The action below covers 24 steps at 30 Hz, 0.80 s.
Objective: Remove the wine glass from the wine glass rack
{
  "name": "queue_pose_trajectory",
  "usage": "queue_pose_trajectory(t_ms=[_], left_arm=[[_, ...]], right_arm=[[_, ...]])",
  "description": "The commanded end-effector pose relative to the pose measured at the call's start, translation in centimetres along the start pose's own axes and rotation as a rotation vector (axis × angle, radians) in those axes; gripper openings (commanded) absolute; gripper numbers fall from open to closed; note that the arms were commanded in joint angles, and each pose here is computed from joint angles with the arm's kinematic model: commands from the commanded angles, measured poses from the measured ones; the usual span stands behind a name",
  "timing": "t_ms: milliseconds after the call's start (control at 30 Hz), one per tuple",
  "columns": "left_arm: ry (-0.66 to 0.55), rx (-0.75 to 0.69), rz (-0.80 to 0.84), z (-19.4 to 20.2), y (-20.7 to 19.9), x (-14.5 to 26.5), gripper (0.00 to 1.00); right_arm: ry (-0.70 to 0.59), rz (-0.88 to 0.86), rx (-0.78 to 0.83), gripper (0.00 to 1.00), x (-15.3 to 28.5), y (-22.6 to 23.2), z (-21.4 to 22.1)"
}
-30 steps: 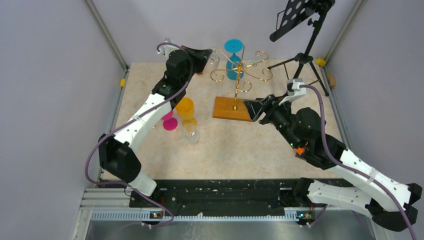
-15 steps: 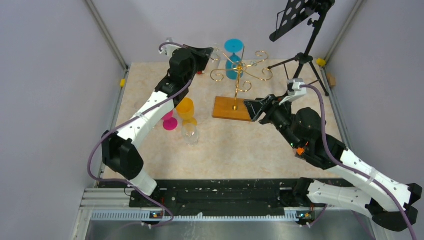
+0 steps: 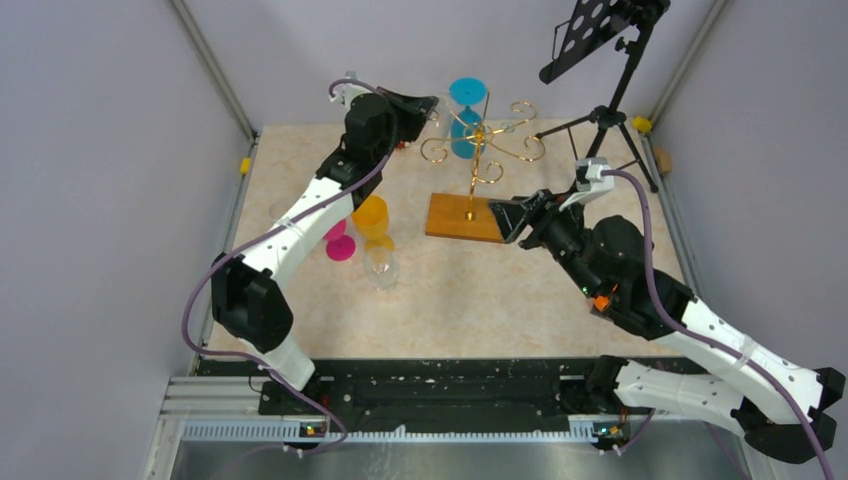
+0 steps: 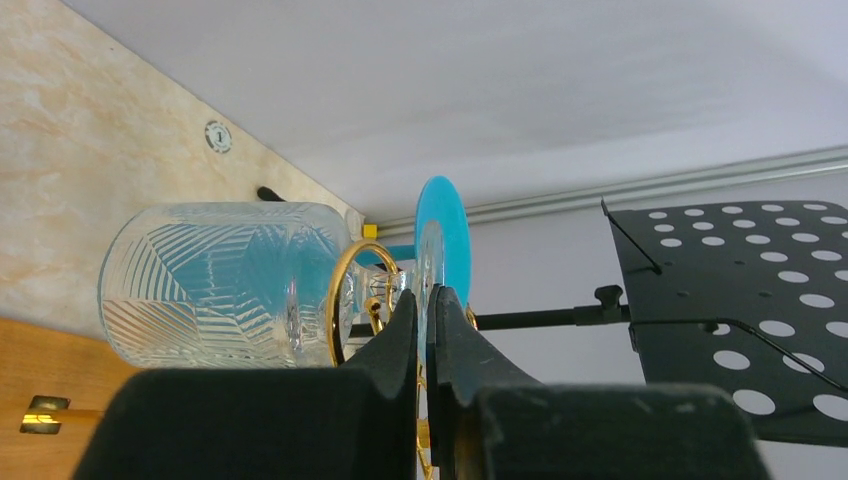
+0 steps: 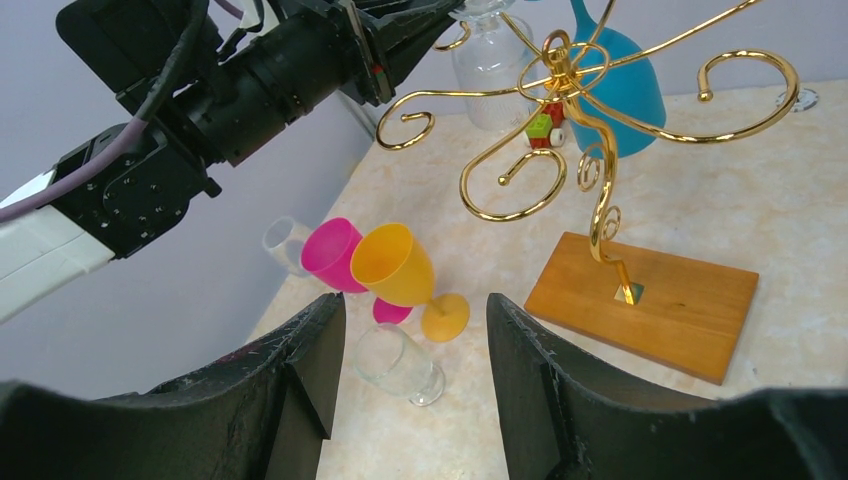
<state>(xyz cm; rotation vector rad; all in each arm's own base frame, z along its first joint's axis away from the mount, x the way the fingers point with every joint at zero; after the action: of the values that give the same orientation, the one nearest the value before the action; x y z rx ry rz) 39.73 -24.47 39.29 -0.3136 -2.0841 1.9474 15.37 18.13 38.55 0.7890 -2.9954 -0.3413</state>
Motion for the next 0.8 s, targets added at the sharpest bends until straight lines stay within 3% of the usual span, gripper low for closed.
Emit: queue_pose_trajectory(t_ms=[0,233,633,767], left_arm=[[0.062,0.015,0.210,0.1,-5.7,1.8,0.00],[0.179,0.005,0.215,0.8,-5.5,3.2,0.00],[0.287,-0.237,0.236,-1.1,-6.6,7.2,0.00],[0.315,-0.260,0.247,-2.0,-7.0,8.3,0.00]], right_arm=[[-0.035,0.007,-0.014,0.56,0.5,-0.3,-0.8],[-0.036,0.004,-0.017,0.56,0.5,-0.3,-0.7],[-0.040,0.003,-0.022,0.56,0.6,-0.3,-0.8],[-0.035,-0.010,-0.027,0.56,0.4,-0.1,-0.6]])
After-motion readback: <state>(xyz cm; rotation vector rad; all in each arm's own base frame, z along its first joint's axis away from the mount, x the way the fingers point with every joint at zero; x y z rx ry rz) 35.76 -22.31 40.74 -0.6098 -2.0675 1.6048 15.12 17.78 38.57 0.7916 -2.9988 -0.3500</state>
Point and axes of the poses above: each gripper's point midway between its finger pads, its own x axis back along the fingers, its own y axis along the line the jaws close on, z = x × y, the point moved 8 cm from there along x, back along the fingers, and after that the axes turned 15 degrees about x, right-handed, at the moved point
